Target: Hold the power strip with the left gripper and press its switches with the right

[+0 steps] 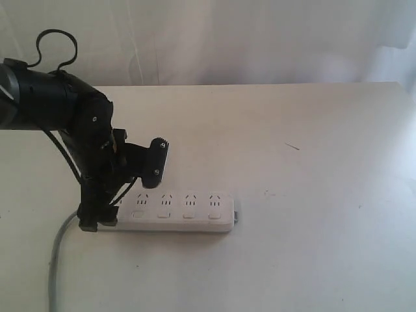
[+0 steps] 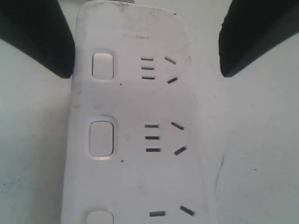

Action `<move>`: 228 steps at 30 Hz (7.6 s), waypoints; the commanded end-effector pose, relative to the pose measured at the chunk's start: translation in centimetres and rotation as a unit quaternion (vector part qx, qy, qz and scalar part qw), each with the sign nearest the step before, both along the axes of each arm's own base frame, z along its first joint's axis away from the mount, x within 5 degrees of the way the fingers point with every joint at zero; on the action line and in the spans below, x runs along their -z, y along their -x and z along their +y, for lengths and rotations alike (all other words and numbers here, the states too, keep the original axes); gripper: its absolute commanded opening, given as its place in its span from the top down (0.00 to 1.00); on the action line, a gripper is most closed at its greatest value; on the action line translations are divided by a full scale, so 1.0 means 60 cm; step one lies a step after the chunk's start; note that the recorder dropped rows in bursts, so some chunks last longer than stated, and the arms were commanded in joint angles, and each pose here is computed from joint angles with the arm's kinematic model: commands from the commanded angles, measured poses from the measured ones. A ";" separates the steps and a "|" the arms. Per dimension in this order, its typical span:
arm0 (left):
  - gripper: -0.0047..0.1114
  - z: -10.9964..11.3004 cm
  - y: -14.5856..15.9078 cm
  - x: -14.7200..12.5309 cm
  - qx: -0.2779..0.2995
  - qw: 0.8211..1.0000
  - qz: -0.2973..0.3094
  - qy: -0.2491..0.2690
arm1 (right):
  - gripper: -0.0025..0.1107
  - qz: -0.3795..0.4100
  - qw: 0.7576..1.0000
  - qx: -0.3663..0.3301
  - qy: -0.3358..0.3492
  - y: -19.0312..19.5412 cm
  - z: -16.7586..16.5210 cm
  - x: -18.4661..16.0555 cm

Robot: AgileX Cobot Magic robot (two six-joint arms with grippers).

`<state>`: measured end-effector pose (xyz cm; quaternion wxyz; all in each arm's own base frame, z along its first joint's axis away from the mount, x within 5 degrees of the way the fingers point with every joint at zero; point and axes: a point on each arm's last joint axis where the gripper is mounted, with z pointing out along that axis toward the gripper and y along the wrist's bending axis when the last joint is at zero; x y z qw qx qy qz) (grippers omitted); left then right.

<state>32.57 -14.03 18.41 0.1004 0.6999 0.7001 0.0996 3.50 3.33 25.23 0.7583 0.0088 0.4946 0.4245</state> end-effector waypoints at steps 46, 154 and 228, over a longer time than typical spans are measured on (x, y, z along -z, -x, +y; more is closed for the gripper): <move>0.94 -0.014 0.006 0.054 0.005 0.997 0.075 0.008 | 0.98 0.015 0.999 0.014 0.026 -0.003 0.000 0.008; 0.96 -0.021 0.004 0.074 -0.087 0.991 0.089 0.041 | 0.98 0.271 0.726 -0.191 0.602 -0.391 0.384 0.168; 0.96 0.019 0.021 0.113 -0.090 0.992 0.083 0.021 | 0.98 0.314 0.729 -0.187 0.579 -0.391 0.382 0.183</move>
